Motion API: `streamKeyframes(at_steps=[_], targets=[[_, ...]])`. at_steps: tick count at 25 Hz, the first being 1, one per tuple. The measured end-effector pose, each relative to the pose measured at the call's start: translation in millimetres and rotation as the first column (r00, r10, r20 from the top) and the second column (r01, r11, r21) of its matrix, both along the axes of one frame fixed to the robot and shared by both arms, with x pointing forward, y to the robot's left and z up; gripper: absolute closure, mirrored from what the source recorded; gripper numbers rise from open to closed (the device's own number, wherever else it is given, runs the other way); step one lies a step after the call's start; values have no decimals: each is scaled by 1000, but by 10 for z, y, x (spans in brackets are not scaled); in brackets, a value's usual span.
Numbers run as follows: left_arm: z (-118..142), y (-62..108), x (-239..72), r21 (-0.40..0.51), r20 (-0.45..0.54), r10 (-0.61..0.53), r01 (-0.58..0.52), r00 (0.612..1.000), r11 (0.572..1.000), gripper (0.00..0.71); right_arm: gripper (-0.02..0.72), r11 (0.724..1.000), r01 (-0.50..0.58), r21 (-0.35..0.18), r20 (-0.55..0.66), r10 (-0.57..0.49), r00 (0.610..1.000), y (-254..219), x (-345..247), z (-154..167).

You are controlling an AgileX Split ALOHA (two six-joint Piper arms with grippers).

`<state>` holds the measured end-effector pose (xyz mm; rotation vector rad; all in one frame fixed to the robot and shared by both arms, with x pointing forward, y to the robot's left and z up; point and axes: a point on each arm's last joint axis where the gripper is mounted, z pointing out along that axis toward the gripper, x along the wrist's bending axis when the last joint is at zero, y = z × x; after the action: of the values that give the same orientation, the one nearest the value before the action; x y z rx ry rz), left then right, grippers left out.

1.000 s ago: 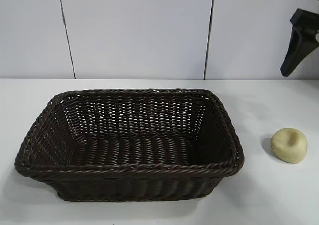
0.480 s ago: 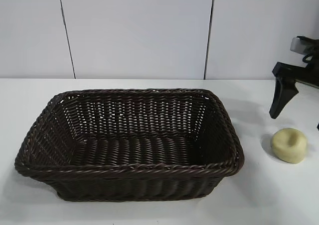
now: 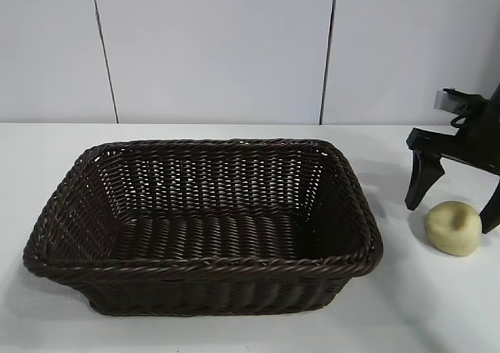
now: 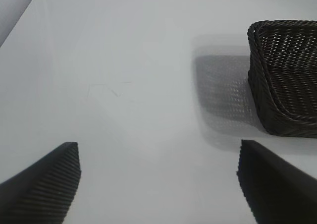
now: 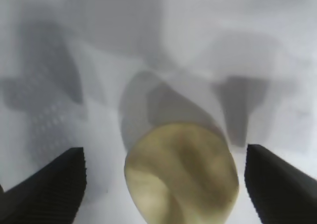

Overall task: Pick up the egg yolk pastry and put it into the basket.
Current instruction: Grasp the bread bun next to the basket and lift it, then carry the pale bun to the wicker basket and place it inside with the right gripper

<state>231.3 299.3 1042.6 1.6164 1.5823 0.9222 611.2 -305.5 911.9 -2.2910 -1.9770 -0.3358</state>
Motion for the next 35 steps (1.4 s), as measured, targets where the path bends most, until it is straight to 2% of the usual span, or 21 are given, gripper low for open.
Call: streamKeyframes(at_steps=[2, 4, 9, 22, 26, 30, 35], targets=[[0, 0, 0, 0, 0, 0, 0, 1000, 1000, 83, 586, 1000, -3, 3, -11, 3, 1000, 3, -10, 0], [0, 0, 0, 0, 0, 0, 0, 1000, 1000, 83, 615, 1000, -5, 5, -16, 5, 1000, 5, -15, 11], [0, 0, 0, 0, 0, 0, 0, 1000, 1000, 83, 628, 1000, -10, 8, 17, 10, 1000, 12, -46, 211], [0, 0, 0, 0, 0, 0, 0, 1000, 1000, 83, 629, 999, -32, 0, 246, 31, 969, 53, -388, 1281], [0, 0, 0, 0, 0, 0, 0, 1000, 1000, 83, 629, 999, -32, 33, 268, 22, 963, 88, -463, 1417], [0, 0, 0, 0, 0, 0, 0, 1000, 1000, 83, 629, 994, -30, 109, 268, 0, 963, 165, -464, 1441], [0, 0, 0, 0, 0, 0, 0, 1000, 1000, 83, 629, 982, -127, 139, 303, 80, 950, 521, -463, 1463]])
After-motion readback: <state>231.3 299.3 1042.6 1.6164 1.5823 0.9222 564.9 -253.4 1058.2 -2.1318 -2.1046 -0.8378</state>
